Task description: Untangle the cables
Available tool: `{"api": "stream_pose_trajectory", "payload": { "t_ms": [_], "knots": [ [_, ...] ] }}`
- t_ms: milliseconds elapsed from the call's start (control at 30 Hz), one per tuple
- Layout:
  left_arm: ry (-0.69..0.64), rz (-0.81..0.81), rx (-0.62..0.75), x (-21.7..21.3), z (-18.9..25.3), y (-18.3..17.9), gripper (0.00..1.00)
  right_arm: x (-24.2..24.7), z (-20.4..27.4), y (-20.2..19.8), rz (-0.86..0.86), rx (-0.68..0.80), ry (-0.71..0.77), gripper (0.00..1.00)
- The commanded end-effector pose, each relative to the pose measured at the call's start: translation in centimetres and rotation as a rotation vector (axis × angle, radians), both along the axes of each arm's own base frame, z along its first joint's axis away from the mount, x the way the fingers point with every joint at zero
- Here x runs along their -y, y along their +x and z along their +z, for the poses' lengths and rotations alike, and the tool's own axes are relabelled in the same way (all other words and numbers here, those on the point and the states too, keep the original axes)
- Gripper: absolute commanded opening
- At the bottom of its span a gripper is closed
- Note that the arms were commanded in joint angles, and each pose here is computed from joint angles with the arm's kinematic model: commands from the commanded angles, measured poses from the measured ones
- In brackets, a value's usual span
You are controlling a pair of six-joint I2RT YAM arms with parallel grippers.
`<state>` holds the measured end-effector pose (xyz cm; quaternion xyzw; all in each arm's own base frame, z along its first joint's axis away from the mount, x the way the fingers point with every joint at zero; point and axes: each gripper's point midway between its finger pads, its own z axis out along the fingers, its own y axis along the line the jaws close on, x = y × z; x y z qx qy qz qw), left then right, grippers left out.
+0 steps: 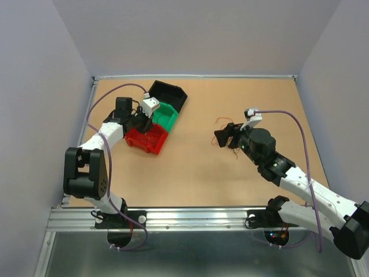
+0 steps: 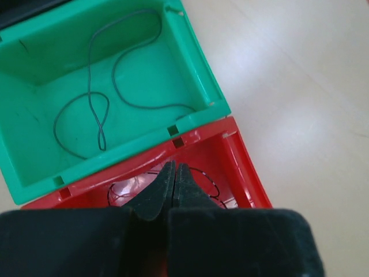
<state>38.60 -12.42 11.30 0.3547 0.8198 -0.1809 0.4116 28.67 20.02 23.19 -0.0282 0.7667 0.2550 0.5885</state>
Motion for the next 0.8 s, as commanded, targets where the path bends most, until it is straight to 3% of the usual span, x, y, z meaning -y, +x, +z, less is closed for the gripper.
{"api": "stream_pose_trajectory", "payload": {
  "t_ms": [0, 200, 300, 567, 700, 767],
  "knots": [
    [0.111, -0.084, 0.120, -1.2, 0.7, -1.1, 0.00, -0.5, 0.6, 0.0, 0.020, 0.025, 0.023, 0.75],
    [0.236, -0.109, 0.067, -3.1, -1.7, -3.0, 0.00, -1.5, -0.5, 0.3, 0.054, -0.010, 0.004, 0.75],
    [0.314, -0.027, 0.028, -4.9, -3.4, -2.3, 0.00, -1.8, -1.1, 0.5, 0.058, -0.028, -0.005, 0.75],
    [0.340, 0.152, -0.068, -6.5, -6.9, 0.3, 0.01, -1.0, -4.7, 1.2, -0.019, -0.114, -0.039, 0.75],
    [0.296, 0.171, -0.013, -6.0, -5.1, 0.8, 0.26, 2.9, -7.2, 2.1, -0.251, -0.170, -0.104, 0.75],
    [0.269, 0.173, 0.021, -5.6, -3.4, 1.0, 0.32, 4.4, -7.7, 2.4, -0.335, -0.178, -0.129, 0.73]
  ]
}}
